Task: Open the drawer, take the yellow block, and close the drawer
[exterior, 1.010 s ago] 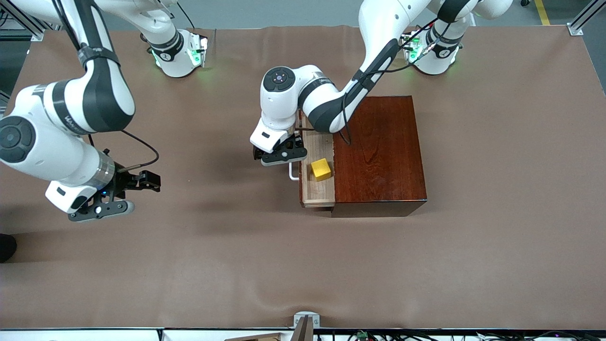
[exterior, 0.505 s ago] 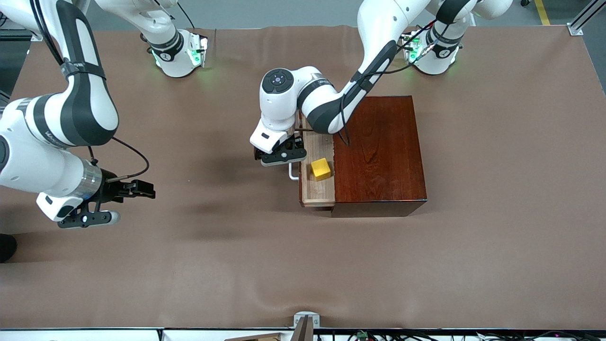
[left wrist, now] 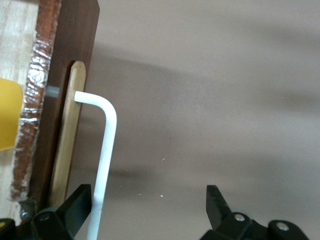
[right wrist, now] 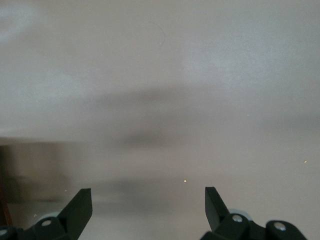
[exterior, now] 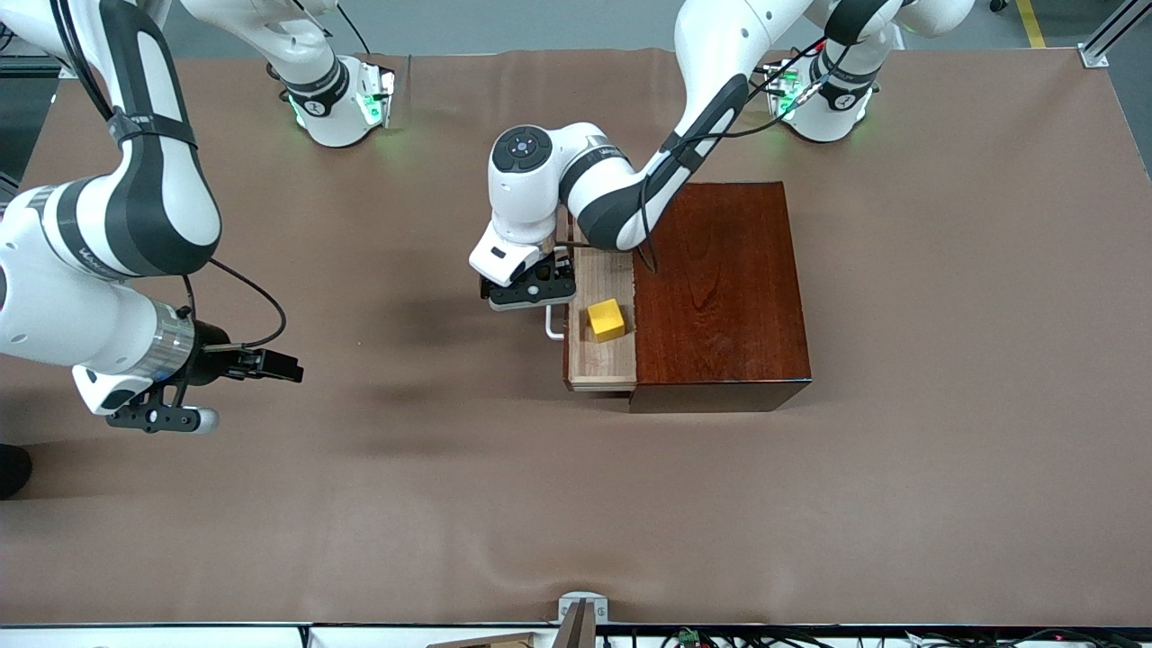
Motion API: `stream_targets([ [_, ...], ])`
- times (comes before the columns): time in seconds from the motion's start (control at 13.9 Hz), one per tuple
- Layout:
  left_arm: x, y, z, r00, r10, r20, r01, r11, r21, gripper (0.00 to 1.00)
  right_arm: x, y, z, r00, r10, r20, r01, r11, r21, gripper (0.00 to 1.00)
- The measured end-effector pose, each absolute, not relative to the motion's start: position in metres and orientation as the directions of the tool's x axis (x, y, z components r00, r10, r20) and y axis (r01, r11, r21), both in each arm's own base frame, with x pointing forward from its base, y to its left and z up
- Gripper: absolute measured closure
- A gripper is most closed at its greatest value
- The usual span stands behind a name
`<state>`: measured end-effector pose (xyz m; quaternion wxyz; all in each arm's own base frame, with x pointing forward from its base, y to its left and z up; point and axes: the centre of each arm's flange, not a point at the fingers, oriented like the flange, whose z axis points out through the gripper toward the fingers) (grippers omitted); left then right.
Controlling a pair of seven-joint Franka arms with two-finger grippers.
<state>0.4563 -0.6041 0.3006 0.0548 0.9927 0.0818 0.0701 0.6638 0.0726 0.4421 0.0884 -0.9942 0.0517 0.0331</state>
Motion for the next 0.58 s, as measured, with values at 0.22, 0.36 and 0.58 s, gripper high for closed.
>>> stream_targets([
  [0.22, 0.4560, -0.6047, 0.3004, 0.976, 0.169, 0.134, 0.153, -0.981, 0.121, 0.00, 0.6633, 0.0751, 0.4420, 0.986, -0.144, -0.087, -0.157, -0.972, -0.173, 0.00],
  [0.36, 0.4563, -0.6046, 0.3003, 0.976, 0.172, 0.135, 0.156, -0.980, 0.125, 0.00, 0.6628, 0.0787, 0.4420, 0.980, -0.175, -0.094, -0.189, -0.967, -0.173, 0.00],
  [0.58, 0.4564, -0.6056, 0.3009, 0.974, 0.181, 0.138, 0.162, -0.977, 0.136, 0.00, 0.6627, 0.0799, 0.4420, 0.977, -0.191, -0.099, -0.206, -0.963, -0.174, 0.00],
])
